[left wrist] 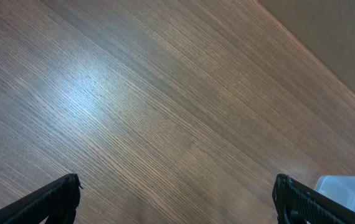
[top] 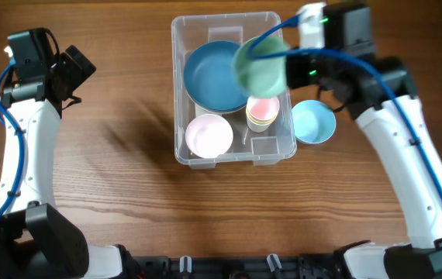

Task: Pack container
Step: 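Carry the mint bowl into the bin and set it in the pink bowl, then release the mint bowl and withdraw the right gripper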

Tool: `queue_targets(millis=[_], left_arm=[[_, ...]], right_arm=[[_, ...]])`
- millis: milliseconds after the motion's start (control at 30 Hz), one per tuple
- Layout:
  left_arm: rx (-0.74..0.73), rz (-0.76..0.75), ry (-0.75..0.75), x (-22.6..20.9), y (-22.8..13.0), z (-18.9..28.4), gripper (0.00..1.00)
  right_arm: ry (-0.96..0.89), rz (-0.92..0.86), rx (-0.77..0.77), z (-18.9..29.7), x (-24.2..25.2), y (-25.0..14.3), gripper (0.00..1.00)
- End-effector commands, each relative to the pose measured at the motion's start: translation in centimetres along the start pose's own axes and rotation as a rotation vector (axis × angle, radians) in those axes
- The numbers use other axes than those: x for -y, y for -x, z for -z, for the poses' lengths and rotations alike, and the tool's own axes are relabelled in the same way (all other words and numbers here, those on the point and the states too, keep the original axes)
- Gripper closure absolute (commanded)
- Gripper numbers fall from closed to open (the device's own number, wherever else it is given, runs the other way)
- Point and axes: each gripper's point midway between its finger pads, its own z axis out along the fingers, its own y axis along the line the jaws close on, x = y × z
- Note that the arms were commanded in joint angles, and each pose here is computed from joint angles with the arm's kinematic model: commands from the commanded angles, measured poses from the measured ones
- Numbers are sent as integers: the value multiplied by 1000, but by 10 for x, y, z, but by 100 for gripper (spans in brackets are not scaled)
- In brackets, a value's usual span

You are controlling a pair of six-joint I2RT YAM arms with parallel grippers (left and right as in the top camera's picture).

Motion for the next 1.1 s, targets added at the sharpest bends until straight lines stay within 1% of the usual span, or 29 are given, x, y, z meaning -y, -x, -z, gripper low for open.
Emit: queue_targets(millis=[0, 133, 533, 767, 800, 833, 867, 900, 1000, 1067], left_arm=[[9, 4, 9, -2, 4, -1, 0], [9, 4, 9, -2, 4, -1, 0], [9, 4, 9, -2, 4, -1, 0], [9, 4, 9, -2, 4, -1, 0], [9, 4, 9, -2, 4, -1, 0], [9, 4, 9, -2, 4, -1, 0], [9, 4, 9, -2, 4, -1, 0], [9, 4, 9, -2, 4, -1, 0], [9, 4, 9, -2, 4, -1, 0], [9, 4, 9, -2, 4, -1, 0]], right_arm=[[71, 77, -49, -13, -37, -12, 96], [106, 119, -121, -33, -60, -34, 96], [158, 189, -312, -95, -100, -87, 96], [157, 193, -350, -101, -101, -96, 95], [157, 193, -350, -101, -101, -96, 93], [156, 193, -350, -101, -100, -96, 86], [156, 193, -351, -101, -100, -97, 70], [156, 194, -351, -101, -100, -97, 58], [157, 196, -344, -101, -101, -95, 51], [157, 198, -333, -101, -101, -92, 50]])
